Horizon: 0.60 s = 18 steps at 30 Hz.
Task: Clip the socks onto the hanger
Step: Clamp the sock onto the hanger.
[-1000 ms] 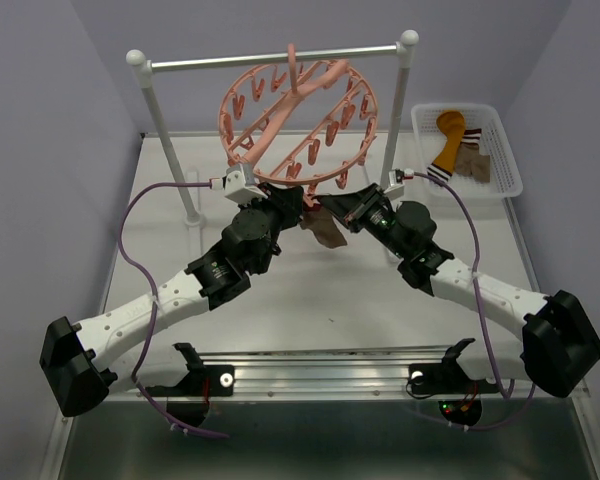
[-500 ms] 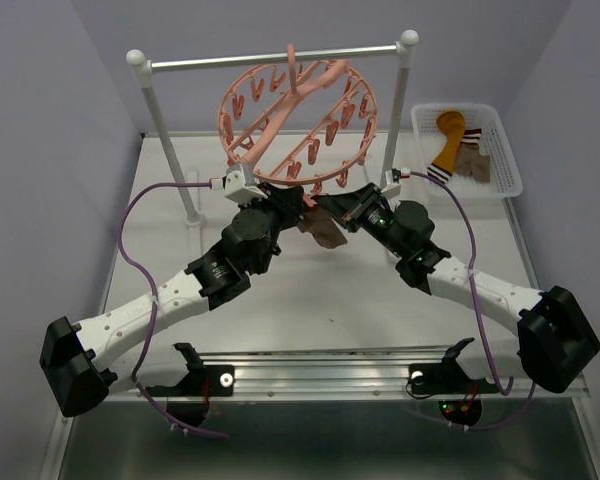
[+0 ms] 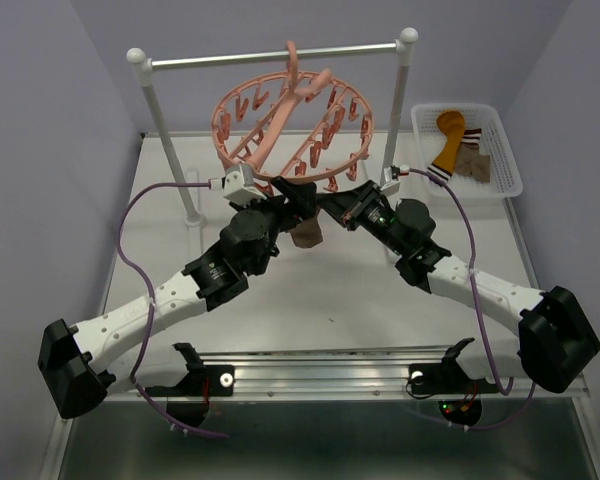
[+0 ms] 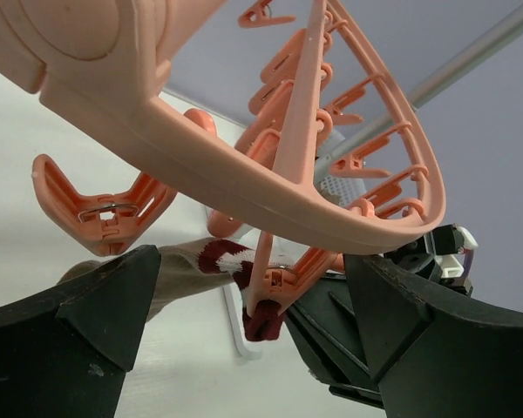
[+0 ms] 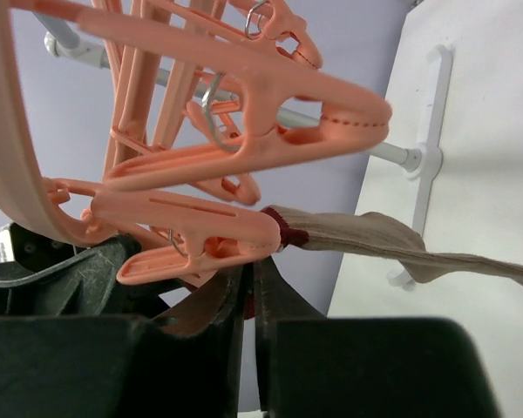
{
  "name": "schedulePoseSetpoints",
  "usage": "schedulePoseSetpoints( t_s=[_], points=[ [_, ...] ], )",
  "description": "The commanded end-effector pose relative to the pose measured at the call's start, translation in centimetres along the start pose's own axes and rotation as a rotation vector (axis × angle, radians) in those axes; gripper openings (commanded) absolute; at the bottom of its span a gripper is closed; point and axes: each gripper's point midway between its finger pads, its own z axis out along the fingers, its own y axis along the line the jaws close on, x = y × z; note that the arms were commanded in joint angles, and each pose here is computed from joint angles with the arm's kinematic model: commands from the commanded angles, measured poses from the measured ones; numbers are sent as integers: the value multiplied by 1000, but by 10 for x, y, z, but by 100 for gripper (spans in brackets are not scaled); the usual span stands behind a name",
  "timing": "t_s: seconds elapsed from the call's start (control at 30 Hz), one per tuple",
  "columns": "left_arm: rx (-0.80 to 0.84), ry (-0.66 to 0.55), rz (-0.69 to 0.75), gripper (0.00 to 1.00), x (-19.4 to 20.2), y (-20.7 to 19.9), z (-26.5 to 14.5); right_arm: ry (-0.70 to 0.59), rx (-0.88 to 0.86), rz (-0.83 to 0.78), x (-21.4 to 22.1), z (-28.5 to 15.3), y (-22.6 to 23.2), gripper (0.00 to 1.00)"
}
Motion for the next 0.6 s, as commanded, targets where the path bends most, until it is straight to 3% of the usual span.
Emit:
schedulePoseSetpoints(
  t_s=[0.0, 0.1, 0.2, 0.27, 0.4, 0.57],
  points=[
    [46, -96, -81, 99, -40, -21, -6, 0, -80, -16, -3, 4, 32, 36],
    [24, -106, -77, 99, -43, -16, -8, -2, -56, -32, -3, 1, 29, 70],
    [7, -126, -84, 99, -49, -12, -11, -22, -22, -53, -7, -2, 23, 87],
    [-8, -135, -85, 99, -52, -10, -12, -47, 10, -58, -11, -5, 17, 88],
    [-46, -163, -85, 99, -60, -2, -15, -92, 43, -116, -20, -19, 18, 100],
    [-108, -226, -78, 99, -77, 11, -22, -193, 165, -193, -42, -36, 4, 100]
  ],
)
